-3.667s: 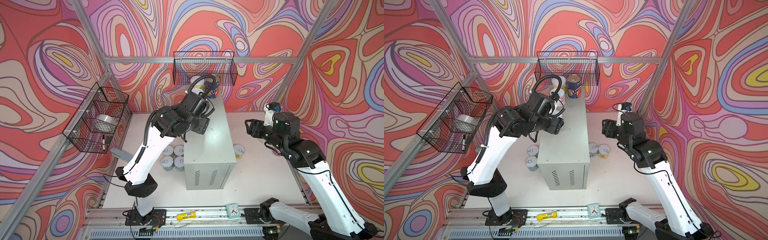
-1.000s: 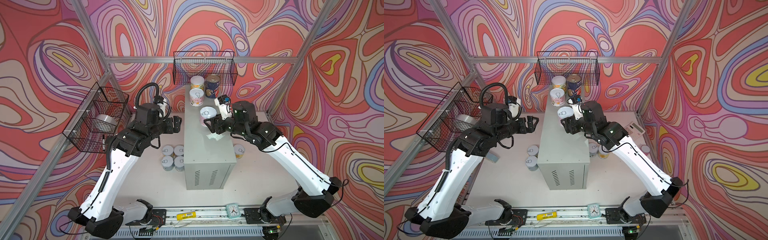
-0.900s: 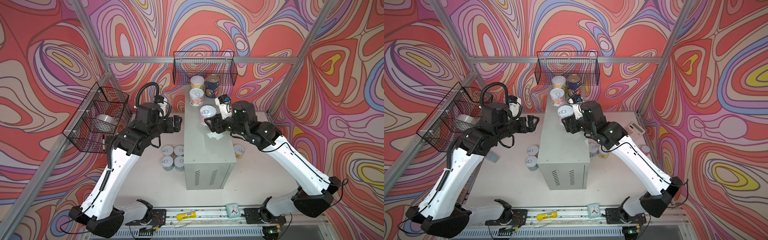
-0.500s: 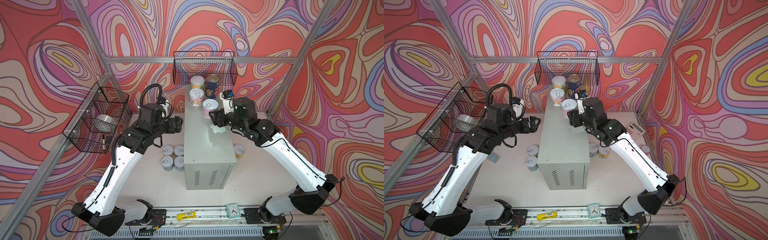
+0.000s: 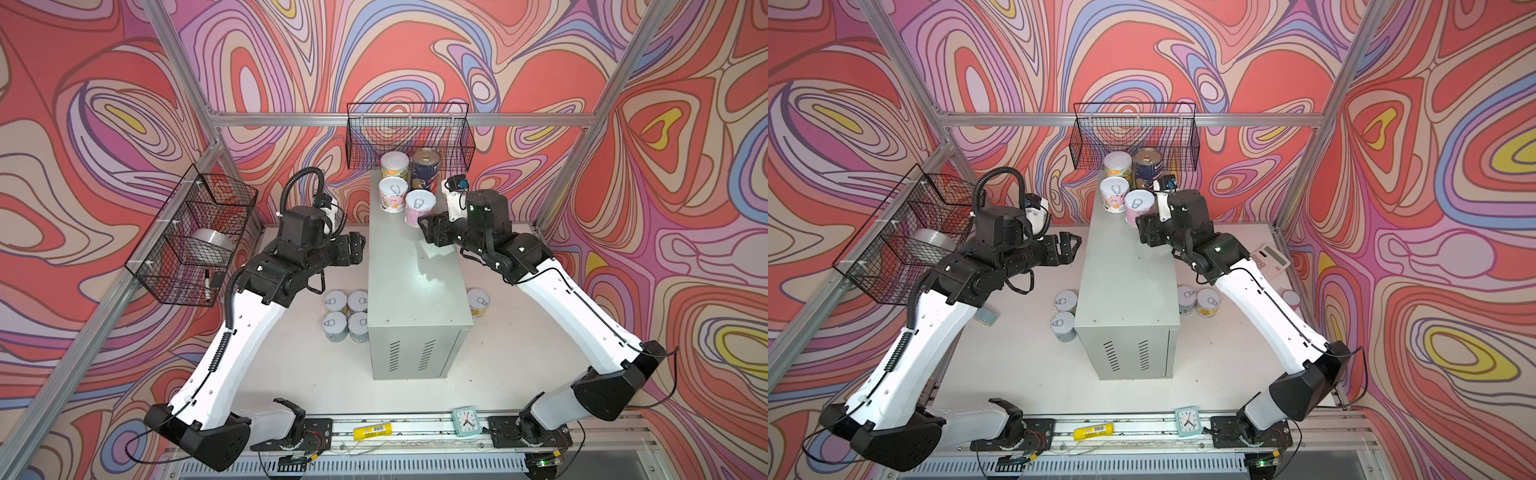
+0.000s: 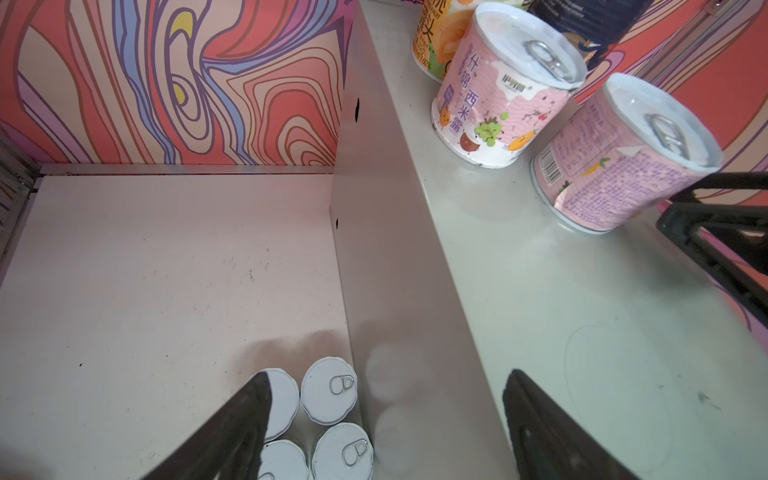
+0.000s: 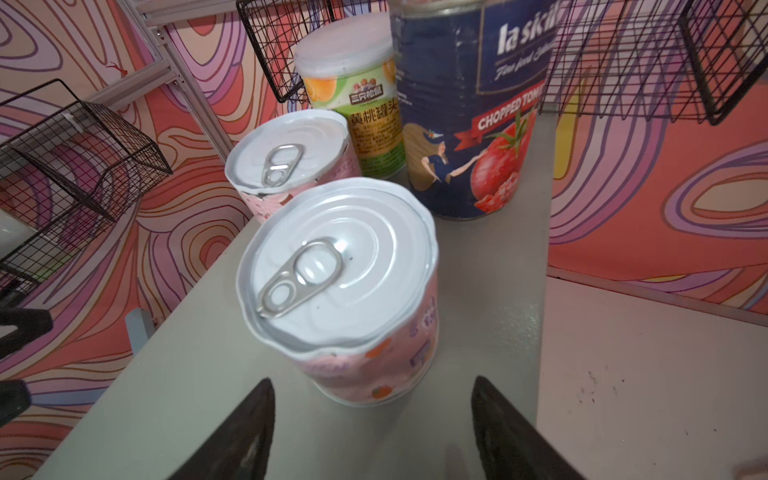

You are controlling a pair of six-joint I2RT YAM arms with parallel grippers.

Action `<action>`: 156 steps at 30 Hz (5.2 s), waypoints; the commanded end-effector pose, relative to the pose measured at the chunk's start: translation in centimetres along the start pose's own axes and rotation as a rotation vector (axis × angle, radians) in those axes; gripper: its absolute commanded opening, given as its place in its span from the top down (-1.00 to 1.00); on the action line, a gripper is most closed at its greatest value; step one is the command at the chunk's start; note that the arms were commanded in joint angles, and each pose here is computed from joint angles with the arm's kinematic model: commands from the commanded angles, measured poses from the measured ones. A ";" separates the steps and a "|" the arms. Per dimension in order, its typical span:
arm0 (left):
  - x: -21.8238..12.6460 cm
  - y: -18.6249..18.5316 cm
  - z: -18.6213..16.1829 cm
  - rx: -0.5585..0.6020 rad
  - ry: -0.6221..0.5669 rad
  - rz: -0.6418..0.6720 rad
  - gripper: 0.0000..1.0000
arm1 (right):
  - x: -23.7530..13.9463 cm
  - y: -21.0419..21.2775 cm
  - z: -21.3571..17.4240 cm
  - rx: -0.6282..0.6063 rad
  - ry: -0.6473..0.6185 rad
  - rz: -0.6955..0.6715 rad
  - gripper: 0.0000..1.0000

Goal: Place and organize the canned foods onto the counter
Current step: 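Slide the can with the right gripper farther back beside the other pink can, then open and withdraw the right gripper while the left gripper lowers toward the table cans, then lower the left gripper onto the white-lidded can nearest the robot and close it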

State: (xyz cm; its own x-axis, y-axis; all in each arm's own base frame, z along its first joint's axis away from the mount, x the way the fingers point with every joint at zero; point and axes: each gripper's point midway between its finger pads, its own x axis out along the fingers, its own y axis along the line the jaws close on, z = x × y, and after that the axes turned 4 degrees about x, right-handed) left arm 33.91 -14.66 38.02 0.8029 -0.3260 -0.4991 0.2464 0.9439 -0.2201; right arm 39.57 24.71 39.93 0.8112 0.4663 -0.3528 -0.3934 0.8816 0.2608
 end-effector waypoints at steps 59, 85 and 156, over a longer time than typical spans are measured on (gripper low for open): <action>2.6 1.2 -0.9 -0.015 0.029 0.037 -0.67 | 0.5 -1.7 4.7 0.114 -0.155 0.006 -0.35; 2.0 9.5 -20.0 -0.148 0.239 0.300 -0.84 | -6.3 -14.6 -13.7 0.424 0.129 -0.303 -0.53; 7.9 11.9 -31.0 -0.227 0.507 0.401 1.00 | -3.4 -15.4 -17.0 0.438 0.177 -0.295 -0.53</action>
State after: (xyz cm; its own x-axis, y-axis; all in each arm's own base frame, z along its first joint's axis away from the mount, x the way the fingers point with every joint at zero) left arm 27.24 -7.42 3.78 0.4330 0.0291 -0.9009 -0.1916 0.9796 -0.0604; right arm 35.67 10.85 21.34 0.7480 0.2365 -0.6201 0.0953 0.8864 0.4531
